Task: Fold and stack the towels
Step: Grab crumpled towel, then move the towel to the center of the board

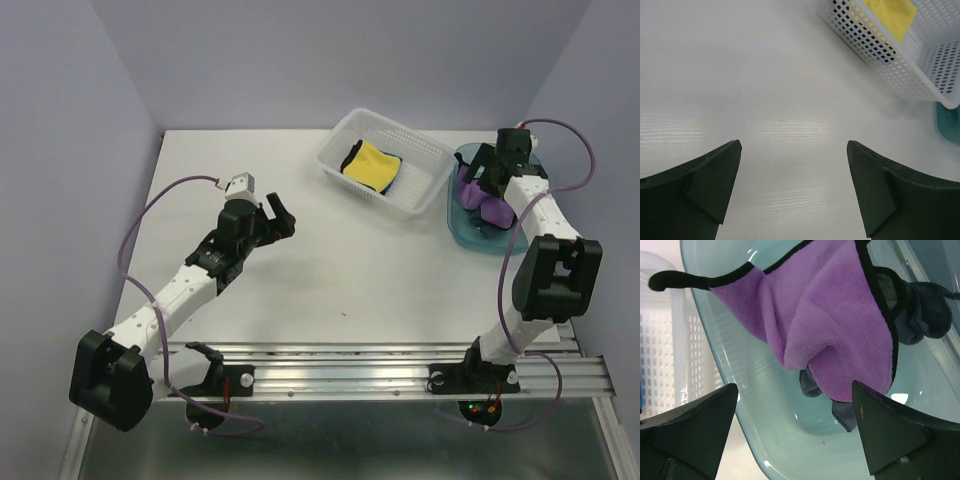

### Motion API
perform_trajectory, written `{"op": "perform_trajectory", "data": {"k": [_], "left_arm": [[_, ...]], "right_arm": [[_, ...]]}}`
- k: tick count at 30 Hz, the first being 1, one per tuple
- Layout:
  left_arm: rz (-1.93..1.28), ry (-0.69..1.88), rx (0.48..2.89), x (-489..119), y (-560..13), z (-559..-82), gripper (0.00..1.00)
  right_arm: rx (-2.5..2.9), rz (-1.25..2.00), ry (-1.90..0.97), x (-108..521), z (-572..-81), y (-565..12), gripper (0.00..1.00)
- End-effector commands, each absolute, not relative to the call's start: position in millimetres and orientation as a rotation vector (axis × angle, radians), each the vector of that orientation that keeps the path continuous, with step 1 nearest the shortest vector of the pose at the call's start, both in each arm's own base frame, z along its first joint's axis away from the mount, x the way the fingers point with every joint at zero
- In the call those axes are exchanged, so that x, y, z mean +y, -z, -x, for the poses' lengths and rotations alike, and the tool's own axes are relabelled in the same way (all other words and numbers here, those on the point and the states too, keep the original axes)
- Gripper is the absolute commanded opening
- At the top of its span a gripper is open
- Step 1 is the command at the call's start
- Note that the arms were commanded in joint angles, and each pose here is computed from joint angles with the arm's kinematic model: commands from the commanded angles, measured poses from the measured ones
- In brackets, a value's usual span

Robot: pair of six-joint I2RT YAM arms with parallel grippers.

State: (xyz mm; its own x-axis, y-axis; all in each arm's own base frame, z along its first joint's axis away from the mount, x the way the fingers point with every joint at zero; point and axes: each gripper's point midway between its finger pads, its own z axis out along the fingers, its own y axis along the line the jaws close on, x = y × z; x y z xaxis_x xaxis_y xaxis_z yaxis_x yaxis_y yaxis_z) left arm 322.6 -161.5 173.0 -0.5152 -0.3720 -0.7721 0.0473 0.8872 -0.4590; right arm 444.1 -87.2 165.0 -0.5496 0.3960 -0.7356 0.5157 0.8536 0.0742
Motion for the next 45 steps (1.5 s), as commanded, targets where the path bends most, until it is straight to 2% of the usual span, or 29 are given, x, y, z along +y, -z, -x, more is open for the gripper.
{"op": "perform_trajectory", "data": {"k": [1,9,12,13,15,16,18,19,20,23,31,33,34,39,41,42,45], "left_arm": [[0.217,0.531,2.007,-160,-182,-328,0.99],[0.22,0.525,2.015,-159,-178,-328,0.99],[0.227,0.519,2.017,-159,-178,-329,0.99],[0.229,0.512,2.02,-158,-177,-329,0.99],[0.229,0.511,2.019,-158,-177,-329,0.99],[0.229,0.511,2.021,-158,-177,-329,0.99],[0.23,0.508,2.02,-157,-177,-329,0.99],[0.231,0.507,2.02,-157,-178,-329,0.99],[0.233,0.508,2.02,-157,-178,-329,0.99],[0.231,0.523,2.01,-158,-182,-327,0.99],[0.222,0.586,1.974,-161,-196,-318,0.99],[0.216,0.615,1.957,-162,-203,-314,0.99],[0.216,0.623,1.951,-162,-205,-312,0.99],[0.248,0.664,1.895,-157,-222,-301,0.99],[0.285,0.659,1.888,-151,-224,-297,0.99],[0.3,0.657,1.888,-149,-224,-295,0.99],[0.332,0.671,1.885,-146,-223,-289,0.99]], "right_arm": [[2.177,-0.794,0.225,-96,-444,-154,1.0],[2.209,-0.895,0.243,-101,-458,-120,1.0],[2.182,-0.919,0.246,-105,-464,-117,0.93],[2.158,-0.917,0.237,-106,-469,-118,0.73],[2.117,-0.922,0.222,-107,-474,-123,0.45],[2.101,-0.921,0.215,-107,-475,-126,0.27],[2.053,-0.894,0.2,-108,-481,-138,0.14],[2.025,-0.873,0.177,-106,-484,-151,0.03],[2.017,-0.856,0.173,-106,-483,-157,0.01],[1.986,-0.821,0.158,-104,-479,-181,0.01],[1.719,-0.57,0.013,-78,-438,-334,0.01],[1.703,-0.468,-0.068,-59,-431,-359,0.01],[1.65,-0.411,-0.116,-48,-423,-389,0.01],[1.566,0.028,-0.508,67,-391,-458,0.01],[1.519,0.117,-0.565,102,-380,-480,0.01],[1.506,0.221,-0.607,141,-370,-483,0.01],[1.509,0.366,-0.734,206,-357,-488,0.01]]}}
